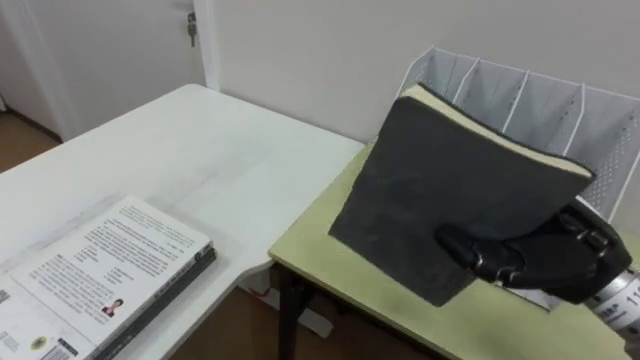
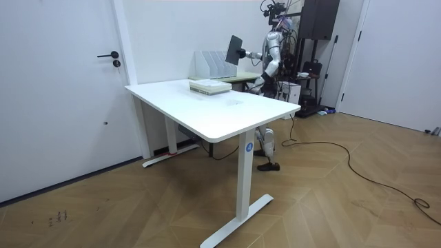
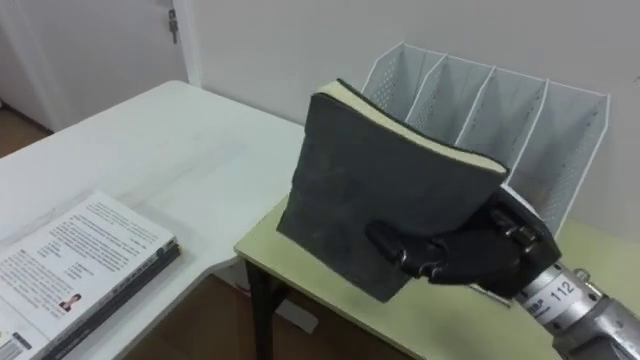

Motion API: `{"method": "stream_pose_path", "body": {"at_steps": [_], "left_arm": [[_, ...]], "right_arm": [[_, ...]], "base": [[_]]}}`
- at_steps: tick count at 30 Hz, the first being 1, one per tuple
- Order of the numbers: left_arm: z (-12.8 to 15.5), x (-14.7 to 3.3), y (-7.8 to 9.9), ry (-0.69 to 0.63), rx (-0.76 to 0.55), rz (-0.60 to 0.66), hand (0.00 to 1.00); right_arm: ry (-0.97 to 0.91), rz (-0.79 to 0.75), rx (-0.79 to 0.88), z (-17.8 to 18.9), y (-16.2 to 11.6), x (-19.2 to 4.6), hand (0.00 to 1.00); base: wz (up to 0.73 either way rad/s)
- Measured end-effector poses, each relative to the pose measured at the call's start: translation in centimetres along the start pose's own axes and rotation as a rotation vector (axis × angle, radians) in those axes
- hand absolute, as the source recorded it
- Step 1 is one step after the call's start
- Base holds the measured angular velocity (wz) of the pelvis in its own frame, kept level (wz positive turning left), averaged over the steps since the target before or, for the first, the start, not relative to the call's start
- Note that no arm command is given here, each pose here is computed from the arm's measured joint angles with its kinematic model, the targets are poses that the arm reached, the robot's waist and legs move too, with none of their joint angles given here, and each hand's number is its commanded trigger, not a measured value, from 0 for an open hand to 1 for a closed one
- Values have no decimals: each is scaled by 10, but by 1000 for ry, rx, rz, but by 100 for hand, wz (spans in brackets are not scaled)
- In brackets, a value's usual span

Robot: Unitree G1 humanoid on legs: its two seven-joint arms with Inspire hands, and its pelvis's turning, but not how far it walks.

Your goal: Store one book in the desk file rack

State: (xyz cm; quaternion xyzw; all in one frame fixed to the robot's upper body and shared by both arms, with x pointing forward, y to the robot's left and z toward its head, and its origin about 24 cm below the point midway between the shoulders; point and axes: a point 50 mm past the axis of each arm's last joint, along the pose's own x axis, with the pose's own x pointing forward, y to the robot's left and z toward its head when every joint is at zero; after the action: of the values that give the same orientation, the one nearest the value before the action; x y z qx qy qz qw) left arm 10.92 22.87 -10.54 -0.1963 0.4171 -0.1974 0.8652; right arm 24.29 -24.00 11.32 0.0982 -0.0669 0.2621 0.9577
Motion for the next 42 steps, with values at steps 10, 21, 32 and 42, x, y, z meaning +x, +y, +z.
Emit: {"method": "stream_pose_path", "body": {"at_steps": [10, 21, 32, 42], "left_arm": [[-56, -11, 18, 184, -51, 270, 0], [-89, -10, 14, 198, -174, 437, 0], [-95, -10, 14, 174, -248, 515, 0], [-102, -18, 19, 178, -304, 586, 0]], "right_arm": [[-44, -327, -271, 24, -8, 7, 100], [-172, -675, -384, 45, -18, 21, 100], [-347, -955, -403, 74, -22, 27, 100], [-434, -1097, -375, 87, -25, 25, 100]], "base": [[-5], [1], [5], [3]]}}
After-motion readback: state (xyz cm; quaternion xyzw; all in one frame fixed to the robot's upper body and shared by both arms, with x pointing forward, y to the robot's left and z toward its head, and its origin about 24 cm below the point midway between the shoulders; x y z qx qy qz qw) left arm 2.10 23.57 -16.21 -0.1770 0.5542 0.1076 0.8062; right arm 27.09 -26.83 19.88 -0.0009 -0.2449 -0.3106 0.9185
